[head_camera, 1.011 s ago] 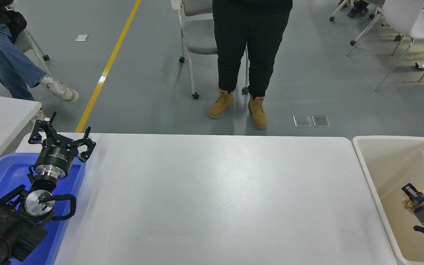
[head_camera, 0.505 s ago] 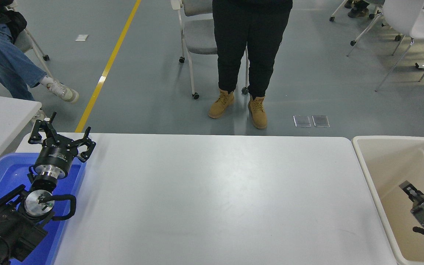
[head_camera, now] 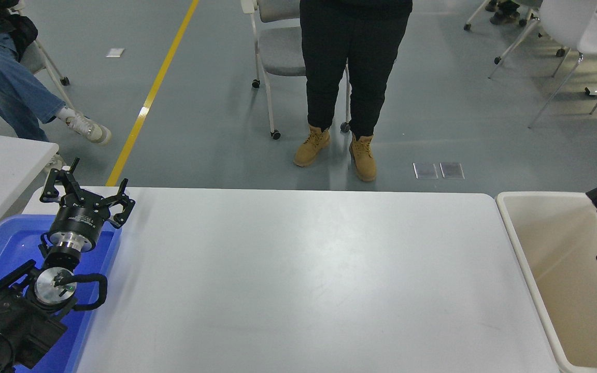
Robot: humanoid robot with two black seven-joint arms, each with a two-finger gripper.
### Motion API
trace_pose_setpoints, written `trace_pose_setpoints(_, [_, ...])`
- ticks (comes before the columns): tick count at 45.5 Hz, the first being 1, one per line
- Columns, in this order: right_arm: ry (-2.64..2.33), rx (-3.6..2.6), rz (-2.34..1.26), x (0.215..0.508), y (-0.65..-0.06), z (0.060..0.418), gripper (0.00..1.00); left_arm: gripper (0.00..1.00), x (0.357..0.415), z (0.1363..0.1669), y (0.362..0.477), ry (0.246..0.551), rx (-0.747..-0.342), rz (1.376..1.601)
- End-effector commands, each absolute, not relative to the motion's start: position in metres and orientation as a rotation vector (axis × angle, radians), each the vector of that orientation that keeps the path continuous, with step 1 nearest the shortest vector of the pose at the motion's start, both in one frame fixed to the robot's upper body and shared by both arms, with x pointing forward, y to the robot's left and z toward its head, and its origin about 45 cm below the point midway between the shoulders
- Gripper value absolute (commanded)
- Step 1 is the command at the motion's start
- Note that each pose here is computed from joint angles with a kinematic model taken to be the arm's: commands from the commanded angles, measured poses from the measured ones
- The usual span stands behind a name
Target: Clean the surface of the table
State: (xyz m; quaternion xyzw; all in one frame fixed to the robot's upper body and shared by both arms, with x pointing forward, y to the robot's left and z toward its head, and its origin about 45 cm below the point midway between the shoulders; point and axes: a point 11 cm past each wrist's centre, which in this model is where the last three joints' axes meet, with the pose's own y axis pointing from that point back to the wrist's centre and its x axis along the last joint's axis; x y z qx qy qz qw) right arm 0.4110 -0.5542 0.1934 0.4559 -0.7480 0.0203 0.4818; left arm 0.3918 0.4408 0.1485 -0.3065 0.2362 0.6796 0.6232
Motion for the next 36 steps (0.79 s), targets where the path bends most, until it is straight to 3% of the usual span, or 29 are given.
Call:
trace_pose_setpoints(1, [-2.217, 1.249, -0.064, 0.444, -0.558, 0.270, 0.97, 1.00, 0.3917, 0.1484, 0.441, 0.542, -0.704, 1.561])
trace_pose_setpoints(12, [-2.361, 1.342, -0.080, 0.459, -0.553, 0.308, 0.98, 1.00, 0.3917, 0.1484, 0.441, 0.542, -0.704, 1.561])
trace_pose_setpoints(36, [-2.581, 1.938, 0.037, 0.498, -0.471, 0.403, 0.98, 1.00, 0.3917, 0.1484, 0.441, 0.542, -0.704, 1.561])
